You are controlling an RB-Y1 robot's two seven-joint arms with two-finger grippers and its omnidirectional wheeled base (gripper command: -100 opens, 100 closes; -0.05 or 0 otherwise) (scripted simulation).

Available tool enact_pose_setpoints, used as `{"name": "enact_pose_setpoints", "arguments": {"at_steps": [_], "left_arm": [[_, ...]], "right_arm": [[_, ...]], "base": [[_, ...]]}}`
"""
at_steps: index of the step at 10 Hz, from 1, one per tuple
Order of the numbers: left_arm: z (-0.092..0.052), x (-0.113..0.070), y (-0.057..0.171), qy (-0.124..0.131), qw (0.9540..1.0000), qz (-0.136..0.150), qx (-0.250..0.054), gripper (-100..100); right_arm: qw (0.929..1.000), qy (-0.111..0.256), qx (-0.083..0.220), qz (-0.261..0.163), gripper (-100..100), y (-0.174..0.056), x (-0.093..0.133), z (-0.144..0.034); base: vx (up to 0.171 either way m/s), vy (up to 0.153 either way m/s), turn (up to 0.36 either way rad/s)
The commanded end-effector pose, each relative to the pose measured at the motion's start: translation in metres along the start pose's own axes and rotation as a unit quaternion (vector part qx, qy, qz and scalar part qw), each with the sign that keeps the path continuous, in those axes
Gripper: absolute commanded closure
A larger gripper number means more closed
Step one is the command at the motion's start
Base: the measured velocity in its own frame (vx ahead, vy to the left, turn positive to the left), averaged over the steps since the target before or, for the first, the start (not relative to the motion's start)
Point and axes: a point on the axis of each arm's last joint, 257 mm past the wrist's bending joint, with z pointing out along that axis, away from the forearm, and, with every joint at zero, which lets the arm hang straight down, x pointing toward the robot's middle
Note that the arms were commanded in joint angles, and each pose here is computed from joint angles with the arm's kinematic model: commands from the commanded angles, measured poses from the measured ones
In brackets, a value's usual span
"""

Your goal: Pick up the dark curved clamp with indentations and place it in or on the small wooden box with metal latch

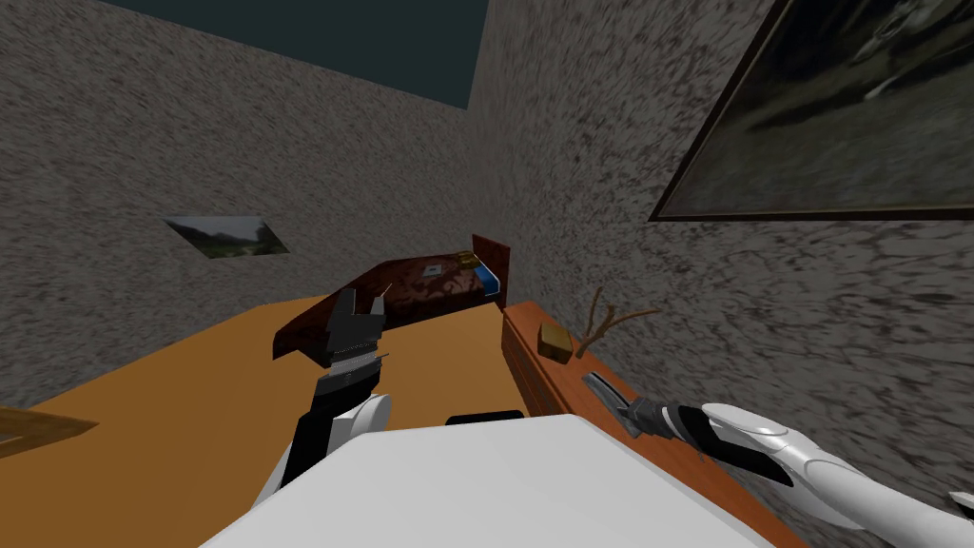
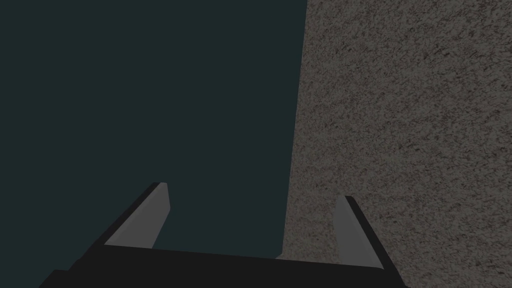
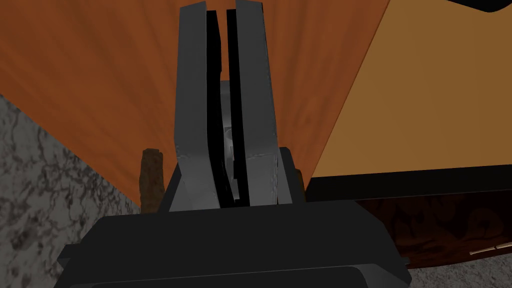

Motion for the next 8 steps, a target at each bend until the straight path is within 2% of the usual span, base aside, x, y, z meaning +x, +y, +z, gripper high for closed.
{"name": "enact_pose_setpoints", "arguments": {"at_steps": [1, 6, 7, 8], "left_arm": [[0.0, 0.0, 0.0, 0.0, 1.0, 0.0, 0.0, 0], [0.0, 0.0, 0.0, 0.0, 1.0, 0.0, 0.0, 0], [0.0, 0.0, 0.0, 0.0, 1.0, 0.0, 0.0, 0], [0.0, 0.0, 0.0, 0.0, 1.0, 0.0, 0.0, 0]], "right_arm": [[0.9999, -0.009, -0.004, -0.007, 100, -0.01, -0.021, -0.013], [0.9994, -0.022, -0.012, -0.024, 100, -0.032, -0.066, -0.046], [0.9991, -0.024, -0.014, -0.031, 100, -0.039, -0.078, -0.058], [0.9991, -0.024, -0.014, -0.031, 100, -0.039, -0.078, -0.058]], "base": [[0.086, 0.067, -0.001], [0.103, 0.096, -0.003], [0.103, 0.101, -0.011], [0.089, 0.076, 0.0]]}}
